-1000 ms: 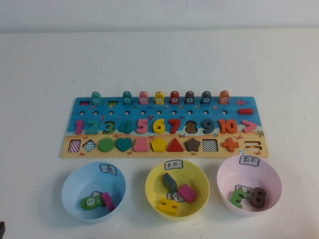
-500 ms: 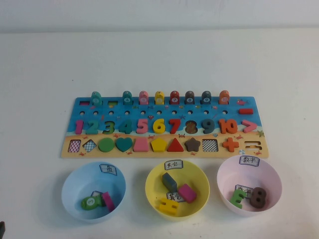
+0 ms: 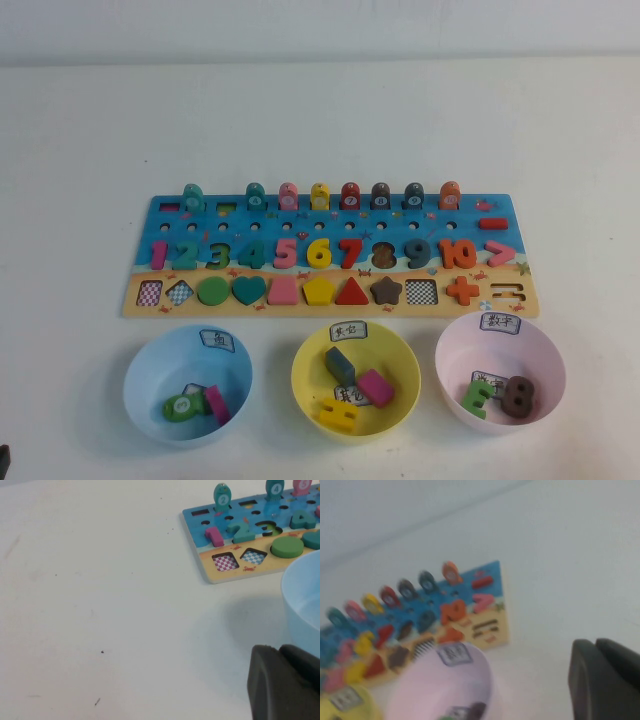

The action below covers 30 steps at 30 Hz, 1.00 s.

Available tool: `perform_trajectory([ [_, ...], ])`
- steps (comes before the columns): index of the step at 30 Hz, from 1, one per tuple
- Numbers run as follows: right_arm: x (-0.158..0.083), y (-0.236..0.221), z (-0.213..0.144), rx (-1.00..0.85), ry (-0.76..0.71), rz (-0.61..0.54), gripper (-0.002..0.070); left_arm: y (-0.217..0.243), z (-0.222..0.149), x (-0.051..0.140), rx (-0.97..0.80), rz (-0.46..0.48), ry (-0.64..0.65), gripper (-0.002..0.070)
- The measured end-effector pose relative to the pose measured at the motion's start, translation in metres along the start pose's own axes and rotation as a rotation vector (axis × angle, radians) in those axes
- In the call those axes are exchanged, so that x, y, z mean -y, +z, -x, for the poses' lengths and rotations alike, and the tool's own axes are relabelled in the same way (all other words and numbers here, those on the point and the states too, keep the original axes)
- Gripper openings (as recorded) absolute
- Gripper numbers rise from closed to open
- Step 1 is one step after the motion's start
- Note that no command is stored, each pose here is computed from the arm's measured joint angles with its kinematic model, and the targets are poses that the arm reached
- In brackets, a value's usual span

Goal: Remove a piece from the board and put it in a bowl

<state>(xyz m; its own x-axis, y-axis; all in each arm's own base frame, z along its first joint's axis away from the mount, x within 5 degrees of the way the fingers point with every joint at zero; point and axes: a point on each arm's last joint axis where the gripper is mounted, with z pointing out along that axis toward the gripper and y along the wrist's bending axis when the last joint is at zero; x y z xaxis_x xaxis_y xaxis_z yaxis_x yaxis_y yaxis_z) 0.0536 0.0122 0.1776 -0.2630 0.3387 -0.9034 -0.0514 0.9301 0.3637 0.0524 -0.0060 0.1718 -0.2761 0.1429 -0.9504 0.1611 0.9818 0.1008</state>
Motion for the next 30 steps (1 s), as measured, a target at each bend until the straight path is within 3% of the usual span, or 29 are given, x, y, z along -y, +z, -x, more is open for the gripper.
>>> perform_trajectory([
  [7,-0.010,-0.002,0.015,0.126,0.603,0.157,-0.0017,0.000,0.000,0.000,0.000,0.000,0.000,-0.0004],
  [10,-0.011,-0.002,0.017,0.134,0.711,0.182,-0.0017,0.000,0.000,0.000,0.000,0.000,0.000,-0.0004],
  [16,-0.012,-0.002,0.016,0.119,0.749,0.198,-0.0017,0.000,0.000,0.000,0.000,0.000,0.000,-0.0004],
  [20,-0.014,-0.002,0.015,0.104,0.692,0.204,-0.0017,0.000,0.000,0.000,0.000,0.000,0.000,-0.0004],
  [24,-0.027,-0.009,0.031,0.094,0.427,0.242,-0.0017,0.000,0.000,0.000,0.000,0.000,0.000,-0.0004],
  [30,-0.061,-0.006,0.100,-0.093,-0.023,0.229,-0.0017,0.000,0.000,0.000,0.000,0.000,0.000,-0.0004],
])
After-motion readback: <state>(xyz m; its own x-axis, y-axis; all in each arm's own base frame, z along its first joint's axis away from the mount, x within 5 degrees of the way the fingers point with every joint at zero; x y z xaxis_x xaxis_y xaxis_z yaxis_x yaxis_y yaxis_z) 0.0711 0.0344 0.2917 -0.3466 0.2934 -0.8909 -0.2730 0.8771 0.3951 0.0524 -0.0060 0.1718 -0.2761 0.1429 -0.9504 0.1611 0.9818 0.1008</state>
